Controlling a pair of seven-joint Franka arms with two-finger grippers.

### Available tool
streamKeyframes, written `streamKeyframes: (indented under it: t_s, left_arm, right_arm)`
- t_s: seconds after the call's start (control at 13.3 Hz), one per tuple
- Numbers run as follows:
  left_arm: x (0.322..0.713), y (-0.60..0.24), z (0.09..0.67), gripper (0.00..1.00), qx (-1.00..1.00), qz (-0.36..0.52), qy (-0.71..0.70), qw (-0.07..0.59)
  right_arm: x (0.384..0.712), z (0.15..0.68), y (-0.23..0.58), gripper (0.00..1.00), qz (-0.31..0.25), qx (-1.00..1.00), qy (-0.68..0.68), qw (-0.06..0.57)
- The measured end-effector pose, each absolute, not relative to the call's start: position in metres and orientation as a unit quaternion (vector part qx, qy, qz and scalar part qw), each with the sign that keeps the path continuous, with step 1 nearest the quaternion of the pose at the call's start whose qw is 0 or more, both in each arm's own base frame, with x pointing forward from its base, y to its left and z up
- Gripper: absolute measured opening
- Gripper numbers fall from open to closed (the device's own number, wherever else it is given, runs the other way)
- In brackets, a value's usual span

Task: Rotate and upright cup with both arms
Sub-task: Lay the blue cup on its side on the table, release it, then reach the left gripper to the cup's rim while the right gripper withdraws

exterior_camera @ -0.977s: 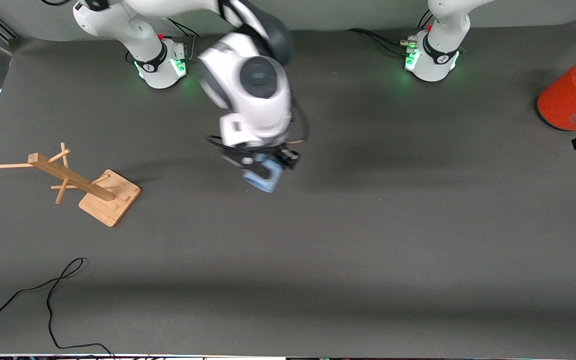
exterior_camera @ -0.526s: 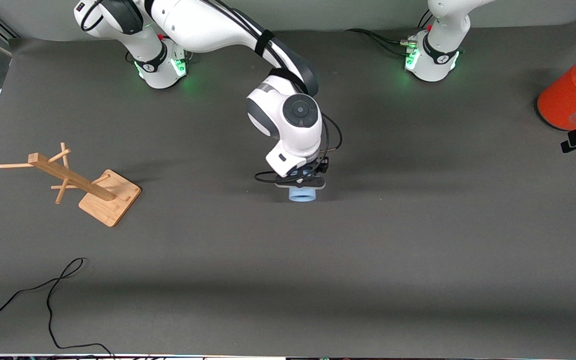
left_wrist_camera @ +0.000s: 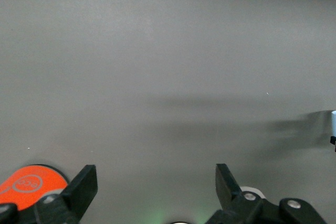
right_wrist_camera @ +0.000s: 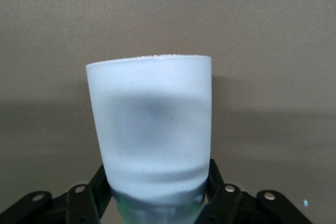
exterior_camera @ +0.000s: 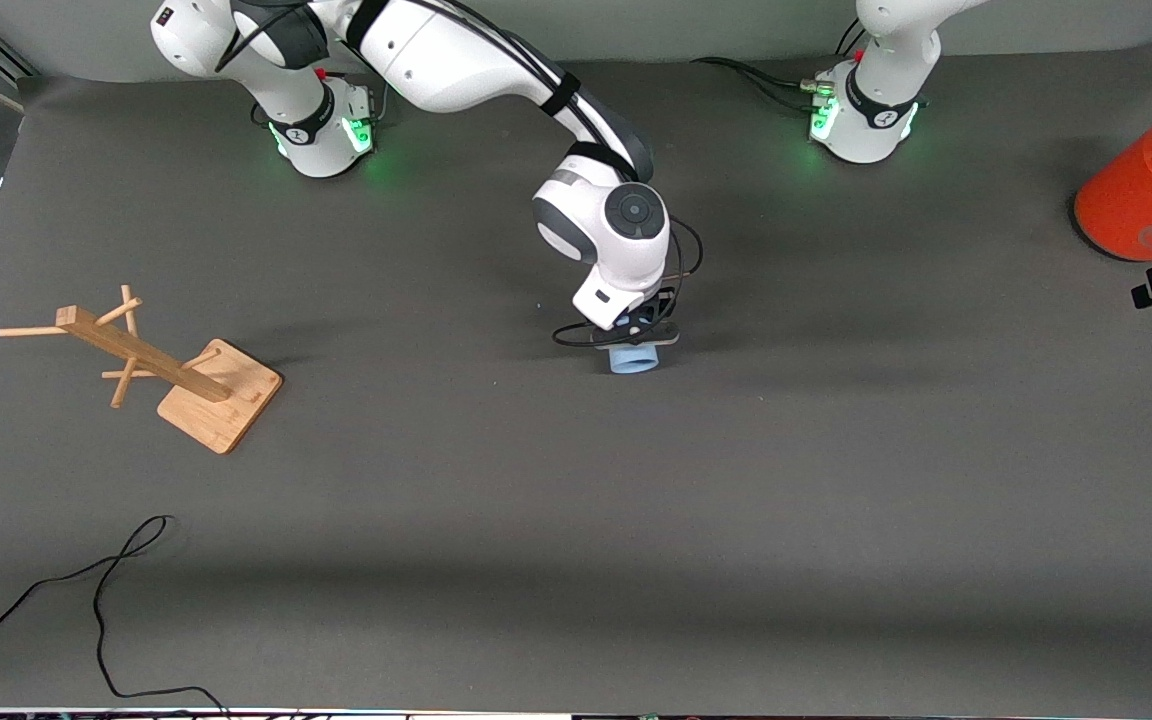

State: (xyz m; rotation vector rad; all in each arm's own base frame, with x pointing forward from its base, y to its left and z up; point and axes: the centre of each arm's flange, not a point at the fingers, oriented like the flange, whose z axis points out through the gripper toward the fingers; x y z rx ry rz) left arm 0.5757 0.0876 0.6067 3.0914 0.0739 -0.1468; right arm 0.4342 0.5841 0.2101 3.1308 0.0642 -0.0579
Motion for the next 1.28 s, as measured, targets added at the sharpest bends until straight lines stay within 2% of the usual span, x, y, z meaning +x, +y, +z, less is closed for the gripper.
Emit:
streamKeyframes:
  t_s: [0.15, 0.3, 0.45, 0.75, 0.98, 1.28]
  left_arm:
    - [0.576, 0.085, 0.606, 1.00, 0.998, -0.048, 0.021, 0.023]
    - [0.577, 0.085, 0.601, 1.00, 0.998, -0.053, 0.021, 0.024]
    - [0.580, 0.089, 0.591, 1.00, 0.997, -0.062, 0.023, 0.027]
    - [0.582, 0.085, 0.586, 1.00, 0.997, -0.069, 0.019, 0.029]
    - [0.583, 0.064, 0.584, 1.00, 0.995, -0.077, 0.045, 0.043]
    - [0.588, -0.022, 0.572, 1.00, 0.988, -0.097, 0.114, 0.037]
  right_arm:
    - [0.437, 0.208, 0.582, 0.78, -0.016, 1.000, 0.017, 0.005]
    - [0.445, 0.221, 0.580, 0.99, -0.011, 1.000, 0.008, 0.001]
    - [0.457, 0.264, 0.571, 1.00, -0.013, 1.000, -0.007, 0.004]
    - [0.485, 0.413, 0.507, 1.00, -0.029, 0.997, -0.062, -0.025]
    - [0.507, 0.508, 0.391, 1.00, -0.059, 0.994, -0.089, -0.027]
    - [0.542, 0.573, 0.196, 1.00, -0.099, 0.990, -0.095, -0.032]
